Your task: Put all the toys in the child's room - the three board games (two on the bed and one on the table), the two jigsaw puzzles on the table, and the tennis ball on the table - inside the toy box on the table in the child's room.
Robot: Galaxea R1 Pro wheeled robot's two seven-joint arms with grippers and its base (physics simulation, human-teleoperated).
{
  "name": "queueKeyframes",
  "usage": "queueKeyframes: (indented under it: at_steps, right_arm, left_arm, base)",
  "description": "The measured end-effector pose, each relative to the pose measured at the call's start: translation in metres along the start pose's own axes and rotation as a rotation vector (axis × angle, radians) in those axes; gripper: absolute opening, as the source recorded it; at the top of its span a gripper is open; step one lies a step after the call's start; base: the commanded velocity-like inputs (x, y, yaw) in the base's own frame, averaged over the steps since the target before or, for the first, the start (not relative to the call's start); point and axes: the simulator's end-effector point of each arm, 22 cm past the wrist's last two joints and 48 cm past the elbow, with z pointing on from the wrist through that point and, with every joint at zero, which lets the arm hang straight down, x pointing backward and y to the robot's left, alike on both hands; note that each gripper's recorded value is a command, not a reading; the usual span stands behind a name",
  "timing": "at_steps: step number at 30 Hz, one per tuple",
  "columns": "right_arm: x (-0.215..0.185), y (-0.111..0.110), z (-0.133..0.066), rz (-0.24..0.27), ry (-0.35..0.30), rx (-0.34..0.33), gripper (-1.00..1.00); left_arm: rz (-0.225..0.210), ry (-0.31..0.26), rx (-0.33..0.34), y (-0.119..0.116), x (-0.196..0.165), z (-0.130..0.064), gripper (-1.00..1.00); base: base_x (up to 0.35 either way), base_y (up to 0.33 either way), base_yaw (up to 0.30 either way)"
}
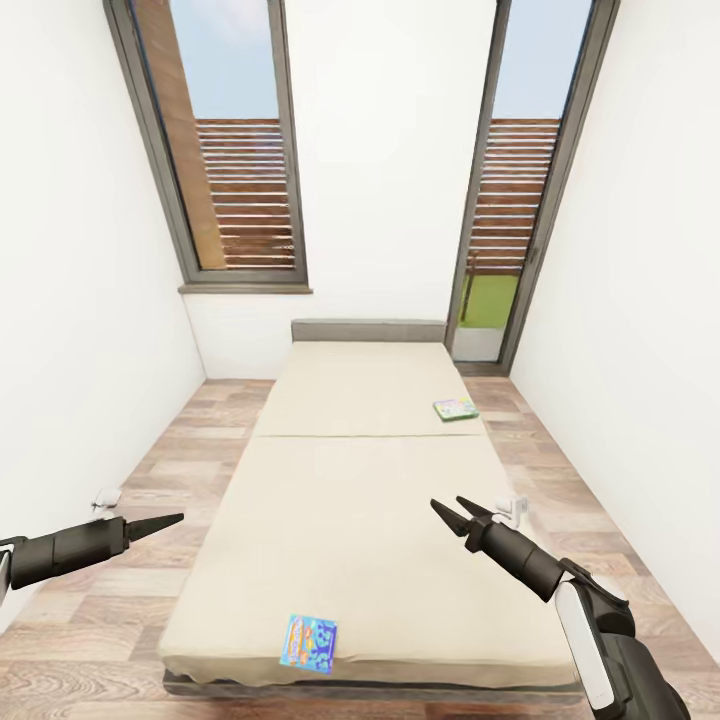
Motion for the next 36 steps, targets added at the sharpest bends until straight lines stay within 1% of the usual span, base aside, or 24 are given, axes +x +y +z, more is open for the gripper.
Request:
queueKeyframes:
  at_steps: [3, 10, 16, 21, 27, 36]
  right_arm:
    - [-0.002, 0.002, 0.0, -0.004, -0.004, -0.002, 1.0]
    - [-0.007, 0.005, -0.001, -0.012, -0.012, -0.007, 1.0]
    - [-0.011, 0.009, -0.002, -0.018, -0.018, -0.01, 1.0]
    - [-0.014, 0.011, -0.003, -0.023, -0.023, -0.014, 1.0]
    - [-0.014, 0.011, -0.004, -0.025, -0.029, -0.012, 1.0]
    - [-0.012, 0.025, 0.002, -0.053, -0.029, -0.041, 1.0]
  left_arm:
    - [0.004, -0.003, 0.001, -0.002, -0.001, -0.001, 1.0]
    - [0.013, -0.009, 0.004, -0.006, -0.005, -0.003, 1.0]
    - [0.02, -0.015, 0.007, -0.01, -0.007, -0.005, 1.0]
    - [0.027, -0.02, 0.009, -0.013, -0.009, -0.006, 1.0]
    - [0.034, -0.026, 0.012, -0.016, -0.012, -0.008, 1.0]
    - [0.046, -0.035, 0.016, -0.022, -0.016, -0.011, 1.0]
  base:
    - [0.0, -0.202, 0.0]
    - [0.0, -0.067, 0.0]
    - [0.0, -0.225, 0.0]
    - [0.0, -0.091, 0.0]
    - [0.0, -0.213, 0.0]
    - [0.0, -0.107, 0.0]
